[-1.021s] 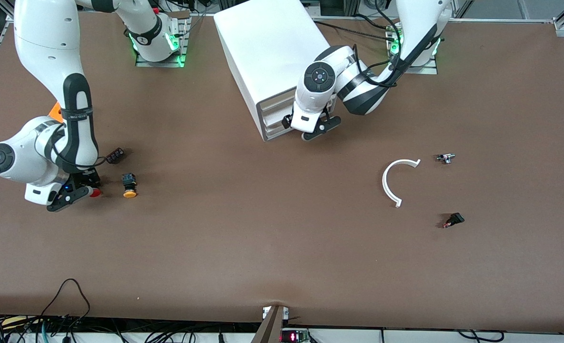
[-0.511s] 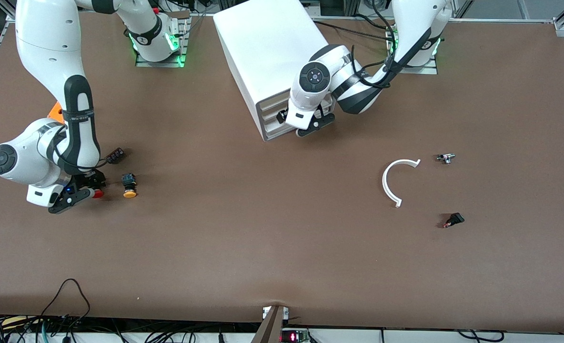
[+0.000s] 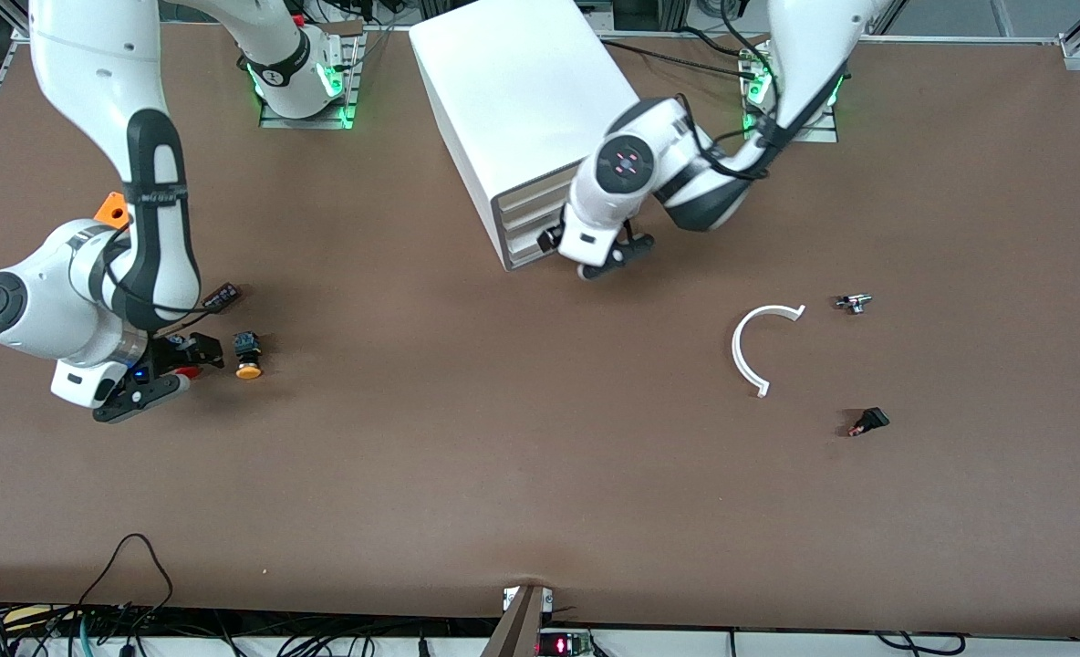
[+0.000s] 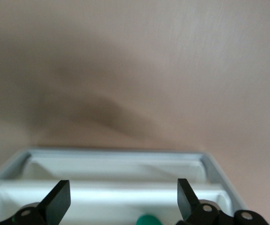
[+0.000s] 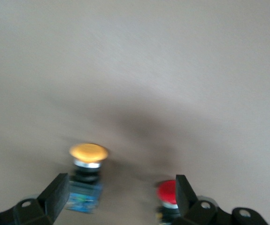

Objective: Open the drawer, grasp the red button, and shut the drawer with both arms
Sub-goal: 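Place the red button beside the yellow button with the right gripper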

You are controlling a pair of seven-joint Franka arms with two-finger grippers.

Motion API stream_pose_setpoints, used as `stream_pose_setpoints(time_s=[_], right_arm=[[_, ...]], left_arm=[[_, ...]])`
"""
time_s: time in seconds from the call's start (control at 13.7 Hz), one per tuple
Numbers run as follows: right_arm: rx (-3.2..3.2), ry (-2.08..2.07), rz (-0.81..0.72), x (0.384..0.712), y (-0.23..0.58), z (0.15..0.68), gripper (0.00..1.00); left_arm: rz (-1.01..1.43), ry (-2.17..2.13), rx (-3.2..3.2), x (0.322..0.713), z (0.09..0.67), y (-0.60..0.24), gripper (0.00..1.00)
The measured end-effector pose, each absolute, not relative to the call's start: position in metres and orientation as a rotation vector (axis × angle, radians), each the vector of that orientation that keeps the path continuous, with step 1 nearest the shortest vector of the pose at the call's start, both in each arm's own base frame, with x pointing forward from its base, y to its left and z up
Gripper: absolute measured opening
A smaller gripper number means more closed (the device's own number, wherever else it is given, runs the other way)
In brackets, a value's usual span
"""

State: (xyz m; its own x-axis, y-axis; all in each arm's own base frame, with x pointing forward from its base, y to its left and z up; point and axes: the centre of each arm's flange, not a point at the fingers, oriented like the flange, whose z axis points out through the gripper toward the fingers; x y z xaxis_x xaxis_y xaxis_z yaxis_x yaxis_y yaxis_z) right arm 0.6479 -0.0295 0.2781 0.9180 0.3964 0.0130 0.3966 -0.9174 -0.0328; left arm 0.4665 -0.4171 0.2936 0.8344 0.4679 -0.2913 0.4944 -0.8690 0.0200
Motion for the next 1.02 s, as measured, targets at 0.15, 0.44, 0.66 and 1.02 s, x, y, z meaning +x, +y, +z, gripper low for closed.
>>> stream_pose_setpoints(time_s=[0.15, 0.44, 0.66, 1.02], right_arm=[[-3.068, -0.588, -0.019, 0.647, 0.006, 0.306, 1.0], [-3.112, -0.598, -0.034, 0.64, 0.048, 0.342, 1.0], [-3.119, -0.579, -0.026, 0.64, 0.039, 0.346, 1.0], [-3.118, -0.603, 0.025, 0.642, 0.053, 0.361, 1.0]], left_arm=[[-0.414, 0.72, 2.914, 0.507, 0.313, -0.384, 1.0], [-0.39, 0.576, 2.948, 0.564, 0.34, -0.313, 1.0], [-0.393, 0.439, 2.963, 0.595, 0.353, -0.251, 1.0], [-0.336, 0.173, 3.075, 0.62, 0.393, -0.146, 1.0]])
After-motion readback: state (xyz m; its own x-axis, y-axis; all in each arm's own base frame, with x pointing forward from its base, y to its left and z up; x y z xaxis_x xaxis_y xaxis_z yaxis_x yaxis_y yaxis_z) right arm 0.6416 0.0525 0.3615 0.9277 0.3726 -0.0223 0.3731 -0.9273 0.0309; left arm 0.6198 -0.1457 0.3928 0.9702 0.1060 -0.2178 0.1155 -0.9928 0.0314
